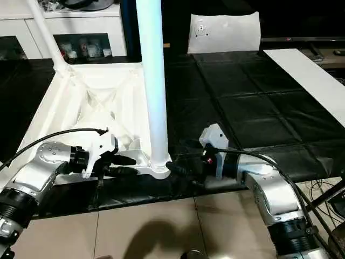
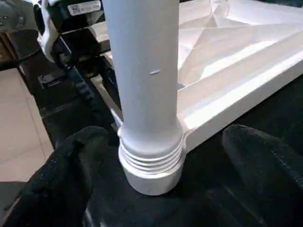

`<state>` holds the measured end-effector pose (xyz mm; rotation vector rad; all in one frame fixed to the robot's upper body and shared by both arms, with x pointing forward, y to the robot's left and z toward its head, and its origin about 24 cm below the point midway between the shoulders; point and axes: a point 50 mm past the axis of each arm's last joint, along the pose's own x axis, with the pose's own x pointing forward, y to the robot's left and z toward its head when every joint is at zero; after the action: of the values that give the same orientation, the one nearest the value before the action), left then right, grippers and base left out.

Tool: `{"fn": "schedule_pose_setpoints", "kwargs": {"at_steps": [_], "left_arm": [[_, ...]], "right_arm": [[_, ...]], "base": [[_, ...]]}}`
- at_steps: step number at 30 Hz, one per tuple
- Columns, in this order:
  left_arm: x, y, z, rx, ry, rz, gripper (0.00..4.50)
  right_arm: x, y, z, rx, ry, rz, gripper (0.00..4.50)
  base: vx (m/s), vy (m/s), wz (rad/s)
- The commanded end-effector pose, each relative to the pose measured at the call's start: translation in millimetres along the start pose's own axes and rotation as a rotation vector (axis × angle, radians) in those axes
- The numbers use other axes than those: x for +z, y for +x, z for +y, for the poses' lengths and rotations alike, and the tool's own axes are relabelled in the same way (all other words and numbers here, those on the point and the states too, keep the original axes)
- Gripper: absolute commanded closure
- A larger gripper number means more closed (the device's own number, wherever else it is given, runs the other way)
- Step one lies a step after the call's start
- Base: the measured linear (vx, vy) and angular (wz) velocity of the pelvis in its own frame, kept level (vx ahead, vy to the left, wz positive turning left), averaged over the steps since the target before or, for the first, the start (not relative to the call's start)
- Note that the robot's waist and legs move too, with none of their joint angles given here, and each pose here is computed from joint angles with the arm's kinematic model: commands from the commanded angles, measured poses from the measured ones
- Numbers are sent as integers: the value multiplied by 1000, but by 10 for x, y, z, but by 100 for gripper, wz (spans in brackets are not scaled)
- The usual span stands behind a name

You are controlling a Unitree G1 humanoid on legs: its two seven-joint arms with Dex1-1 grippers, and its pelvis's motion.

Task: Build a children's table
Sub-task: Rotate leg to tighten

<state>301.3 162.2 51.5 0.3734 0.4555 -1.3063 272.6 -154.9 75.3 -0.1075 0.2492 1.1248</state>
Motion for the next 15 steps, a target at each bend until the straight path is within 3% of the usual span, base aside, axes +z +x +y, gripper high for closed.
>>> {"fn": "schedule_pose_setpoints", "kwargs": {"at_steps": [1, 10, 15], "left_arm": [[-46, -31, 21, 7, 2, 42, 368], [-77, -46, -8, -86, 23, 107, 440], [12, 0, -63, -173, 74, 52, 450]], "right_arm": [[62, 3, 1, 15, -18, -2, 0], [112, 81, 4, 76, -27, 6, 0], [138, 179, -11, 139, -29, -6, 28]], "base": [[0, 0, 0], [0, 0, 0], [0, 0, 0]]}}
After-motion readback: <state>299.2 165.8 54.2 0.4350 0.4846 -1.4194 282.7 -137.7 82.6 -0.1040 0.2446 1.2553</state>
